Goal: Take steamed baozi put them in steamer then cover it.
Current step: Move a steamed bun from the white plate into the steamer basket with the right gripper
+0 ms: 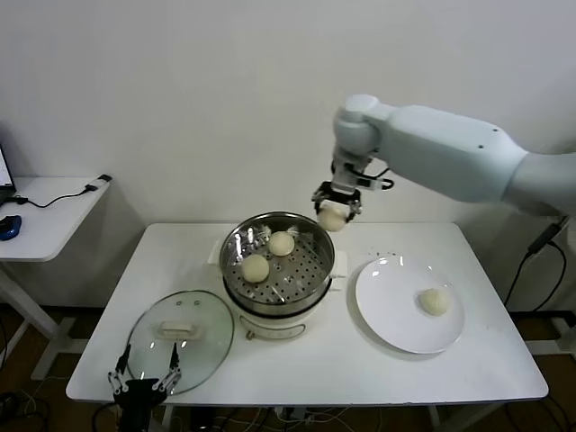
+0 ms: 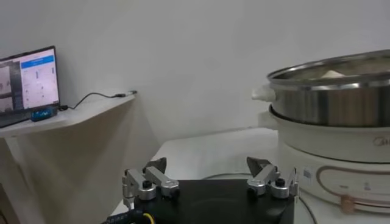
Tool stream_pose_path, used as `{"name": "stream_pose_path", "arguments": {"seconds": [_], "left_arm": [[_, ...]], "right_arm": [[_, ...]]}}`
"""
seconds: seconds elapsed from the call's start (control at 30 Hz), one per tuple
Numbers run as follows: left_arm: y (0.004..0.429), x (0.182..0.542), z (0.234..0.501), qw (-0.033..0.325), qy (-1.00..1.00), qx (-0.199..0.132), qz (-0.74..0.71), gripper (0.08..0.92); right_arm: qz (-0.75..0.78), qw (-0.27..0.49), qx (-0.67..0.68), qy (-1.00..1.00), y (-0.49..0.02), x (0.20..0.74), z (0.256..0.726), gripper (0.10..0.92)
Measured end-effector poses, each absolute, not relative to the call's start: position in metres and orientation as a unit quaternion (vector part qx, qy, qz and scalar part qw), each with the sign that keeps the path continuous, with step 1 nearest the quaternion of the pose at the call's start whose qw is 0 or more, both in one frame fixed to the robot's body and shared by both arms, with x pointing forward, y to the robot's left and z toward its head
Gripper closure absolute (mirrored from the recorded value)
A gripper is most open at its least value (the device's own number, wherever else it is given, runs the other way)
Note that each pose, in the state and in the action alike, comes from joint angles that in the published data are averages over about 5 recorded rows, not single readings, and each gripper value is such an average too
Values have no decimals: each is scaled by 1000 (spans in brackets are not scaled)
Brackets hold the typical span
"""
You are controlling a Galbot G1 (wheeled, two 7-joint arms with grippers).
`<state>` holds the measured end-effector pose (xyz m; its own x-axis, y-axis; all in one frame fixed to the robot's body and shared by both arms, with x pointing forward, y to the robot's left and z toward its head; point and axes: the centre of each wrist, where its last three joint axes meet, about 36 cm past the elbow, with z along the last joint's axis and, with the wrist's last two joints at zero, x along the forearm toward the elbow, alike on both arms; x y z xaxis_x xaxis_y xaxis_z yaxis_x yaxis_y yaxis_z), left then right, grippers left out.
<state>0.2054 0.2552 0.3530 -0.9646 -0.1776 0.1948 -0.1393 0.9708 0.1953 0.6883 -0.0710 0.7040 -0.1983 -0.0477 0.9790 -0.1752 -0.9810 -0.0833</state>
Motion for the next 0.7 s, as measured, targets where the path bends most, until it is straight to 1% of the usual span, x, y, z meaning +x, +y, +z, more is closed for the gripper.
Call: {"name": "stream_pose_path", "arguments": {"seconds": [0.13,0.3,0.47,0.7], "left_arm": [[256,205,353,107,-987,82,-91,177],[258,203,350,113,-986,84,-92,177],[256,199,346,118,-985,85,-89,177],[256,197,344,121,-985,86,-87,177]], "right_arm": [[760,14,648,-49,-36,679,682,301],[742,-11,670,-12,-8,665,652,301],[725,-28,688,11,10,654,626,301],[709,-43,704,25,23,645,606,301]]}}
